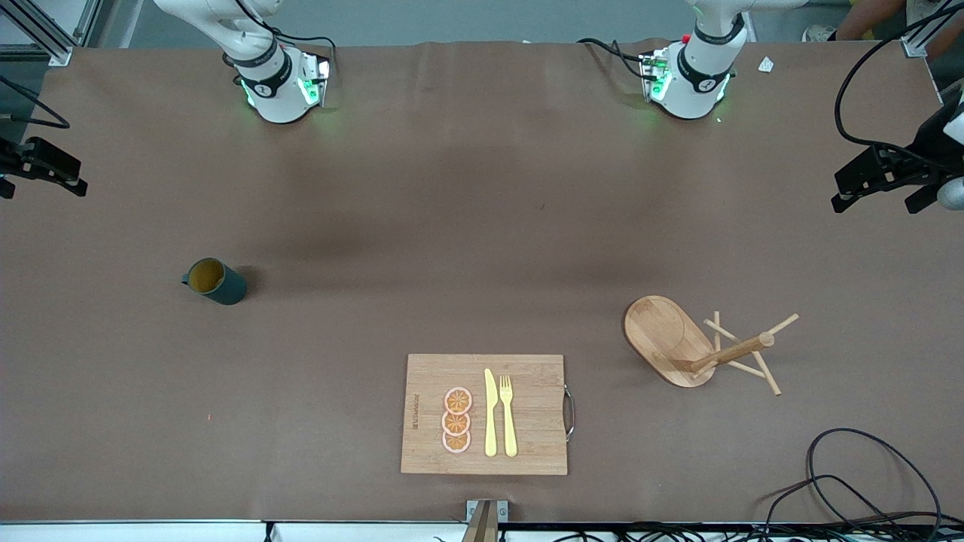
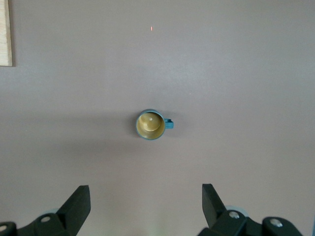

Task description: Transfer cup from left to right arm and place

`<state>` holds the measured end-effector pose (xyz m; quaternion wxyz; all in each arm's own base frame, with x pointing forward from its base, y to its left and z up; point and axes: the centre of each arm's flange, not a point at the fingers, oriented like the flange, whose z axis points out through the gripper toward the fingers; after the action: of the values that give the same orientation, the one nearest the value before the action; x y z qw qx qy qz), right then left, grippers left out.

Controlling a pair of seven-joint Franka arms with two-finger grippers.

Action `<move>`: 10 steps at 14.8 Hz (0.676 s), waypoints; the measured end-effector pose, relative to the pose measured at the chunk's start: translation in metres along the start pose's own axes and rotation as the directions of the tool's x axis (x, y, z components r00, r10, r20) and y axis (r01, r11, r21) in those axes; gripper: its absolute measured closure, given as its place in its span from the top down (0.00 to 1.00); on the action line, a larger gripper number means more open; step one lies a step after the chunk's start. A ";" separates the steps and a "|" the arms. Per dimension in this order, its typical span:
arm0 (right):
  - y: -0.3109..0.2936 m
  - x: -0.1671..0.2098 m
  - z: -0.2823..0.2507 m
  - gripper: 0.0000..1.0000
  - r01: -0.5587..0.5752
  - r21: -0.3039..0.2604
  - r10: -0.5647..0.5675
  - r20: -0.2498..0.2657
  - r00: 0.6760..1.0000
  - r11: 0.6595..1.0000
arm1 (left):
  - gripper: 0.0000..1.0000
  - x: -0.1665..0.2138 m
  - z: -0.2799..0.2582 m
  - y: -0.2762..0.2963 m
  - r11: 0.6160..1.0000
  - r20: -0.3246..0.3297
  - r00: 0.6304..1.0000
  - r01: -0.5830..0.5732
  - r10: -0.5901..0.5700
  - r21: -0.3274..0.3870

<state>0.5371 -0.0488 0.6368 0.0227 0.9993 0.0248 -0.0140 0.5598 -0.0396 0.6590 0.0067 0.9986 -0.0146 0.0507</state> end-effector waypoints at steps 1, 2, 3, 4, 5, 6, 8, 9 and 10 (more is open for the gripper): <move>-0.002 0.000 0.004 1.00 0.003 0.002 -0.003 0.022 1.000 1.000 | 1.00 0.000 0.000 0.000 1.000 0.000 1.000 0.000 0.000 0.000; -0.004 0.000 0.008 1.00 0.005 0.007 -0.006 0.047 0.999 1.000 | 1.00 0.000 0.000 0.000 1.000 0.000 1.000 0.000 0.000 0.000; -0.005 0.000 0.011 1.00 0.006 0.012 -0.006 0.063 0.998 1.000 | 1.00 0.000 0.000 0.000 1.000 0.000 1.000 0.000 0.000 0.000; -0.006 -0.001 0.012 1.00 0.005 0.018 -0.006 0.072 0.997 1.000 | 1.00 0.000 0.000 0.000 1.000 0.000 1.000 0.000 0.000 0.000; -0.006 -0.002 0.013 1.00 0.004 0.020 -0.006 0.080 0.997 1.000 | 1.00 0.000 0.000 0.000 1.000 0.000 1.000 0.000 0.000 0.000; -0.005 -0.002 0.013 1.00 0.003 0.021 -0.005 0.085 0.996 1.000 | 1.00 0.000 0.000 0.000 1.000 0.000 1.000 0.000 0.000 0.000; -0.005 -0.002 0.013 1.00 0.003 0.023 -0.005 0.086 0.996 1.000 | 1.00 0.000 0.000 0.000 1.000 0.000 1.000 0.000 0.000 0.000; -0.006 -0.002 0.013 1.00 0.003 0.025 -0.005 0.086 0.996 1.000 | 1.00 0.000 0.000 0.000 1.000 0.000 1.000 0.000 0.000 0.000; -0.006 -0.002 0.013 1.00 0.003 0.028 -0.005 0.085 0.996 1.000 | 1.00 0.000 0.000 0.000 1.000 0.000 1.000 -0.001 0.001 0.000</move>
<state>0.5340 -0.0437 0.6232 0.0096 0.9980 0.0257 -0.0570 0.5597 -0.0400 0.6590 0.0067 0.9986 -0.0149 0.0507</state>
